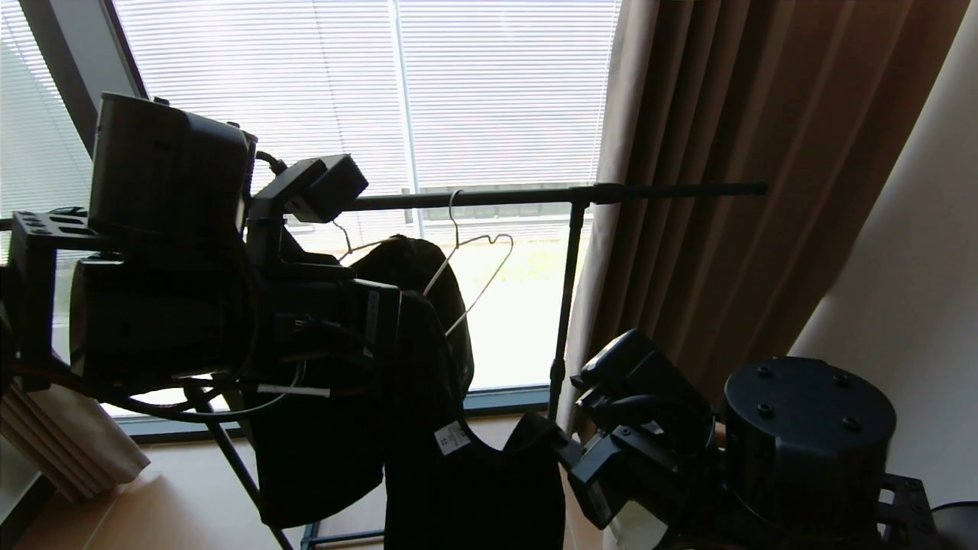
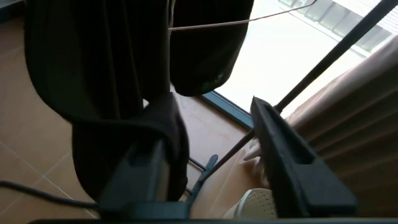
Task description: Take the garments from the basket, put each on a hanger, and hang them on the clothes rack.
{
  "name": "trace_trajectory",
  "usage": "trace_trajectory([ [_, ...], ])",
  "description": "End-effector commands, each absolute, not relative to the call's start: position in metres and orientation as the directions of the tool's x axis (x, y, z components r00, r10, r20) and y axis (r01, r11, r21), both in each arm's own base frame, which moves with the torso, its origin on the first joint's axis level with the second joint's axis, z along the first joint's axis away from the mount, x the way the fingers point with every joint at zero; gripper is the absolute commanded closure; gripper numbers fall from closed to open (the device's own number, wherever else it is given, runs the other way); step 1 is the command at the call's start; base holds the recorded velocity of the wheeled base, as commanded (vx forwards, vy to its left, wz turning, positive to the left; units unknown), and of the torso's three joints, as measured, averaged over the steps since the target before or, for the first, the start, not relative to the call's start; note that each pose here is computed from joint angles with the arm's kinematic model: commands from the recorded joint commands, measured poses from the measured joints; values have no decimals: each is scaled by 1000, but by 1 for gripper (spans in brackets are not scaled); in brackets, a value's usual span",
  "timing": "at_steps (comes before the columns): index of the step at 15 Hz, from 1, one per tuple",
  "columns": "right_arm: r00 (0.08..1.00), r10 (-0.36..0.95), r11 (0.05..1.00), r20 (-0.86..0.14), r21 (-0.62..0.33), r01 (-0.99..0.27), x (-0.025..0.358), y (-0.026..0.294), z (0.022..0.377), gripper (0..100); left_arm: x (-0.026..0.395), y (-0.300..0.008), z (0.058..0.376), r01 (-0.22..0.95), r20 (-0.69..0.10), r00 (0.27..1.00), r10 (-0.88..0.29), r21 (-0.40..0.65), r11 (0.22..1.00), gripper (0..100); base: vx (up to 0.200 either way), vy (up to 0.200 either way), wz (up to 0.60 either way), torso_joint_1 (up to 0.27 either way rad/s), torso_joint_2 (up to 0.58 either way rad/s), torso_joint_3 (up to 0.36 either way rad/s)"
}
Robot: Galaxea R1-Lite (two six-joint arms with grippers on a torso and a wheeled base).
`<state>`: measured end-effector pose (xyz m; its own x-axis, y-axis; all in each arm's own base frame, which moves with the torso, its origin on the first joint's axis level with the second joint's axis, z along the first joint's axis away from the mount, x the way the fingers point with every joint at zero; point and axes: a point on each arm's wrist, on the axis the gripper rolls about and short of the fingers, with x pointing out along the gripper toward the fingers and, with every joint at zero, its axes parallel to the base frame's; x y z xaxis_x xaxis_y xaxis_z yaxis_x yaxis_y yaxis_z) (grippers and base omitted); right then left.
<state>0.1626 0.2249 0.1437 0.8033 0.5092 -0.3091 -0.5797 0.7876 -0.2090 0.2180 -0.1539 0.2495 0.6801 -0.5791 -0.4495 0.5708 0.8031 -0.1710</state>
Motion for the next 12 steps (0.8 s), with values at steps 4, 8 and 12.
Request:
trace_trajectory([
  [4,766,520,753,-378,-220,-620,168,234,121,0,217,-153,256,572,-429,690,-583,-170,803,100,0,0,0,0,0,0],
  [8,700,612,670,-368,-228,-706,174,235,113,0,217,-152,268,574,-391,707,-589,-168,801,100,0,0,0,0,0,0],
  [12,641,697,592,-322,-247,-767,174,235,115,0,217,-152,269,571,-384,713,-586,-166,804,100,0,0,0,0,0,0],
])
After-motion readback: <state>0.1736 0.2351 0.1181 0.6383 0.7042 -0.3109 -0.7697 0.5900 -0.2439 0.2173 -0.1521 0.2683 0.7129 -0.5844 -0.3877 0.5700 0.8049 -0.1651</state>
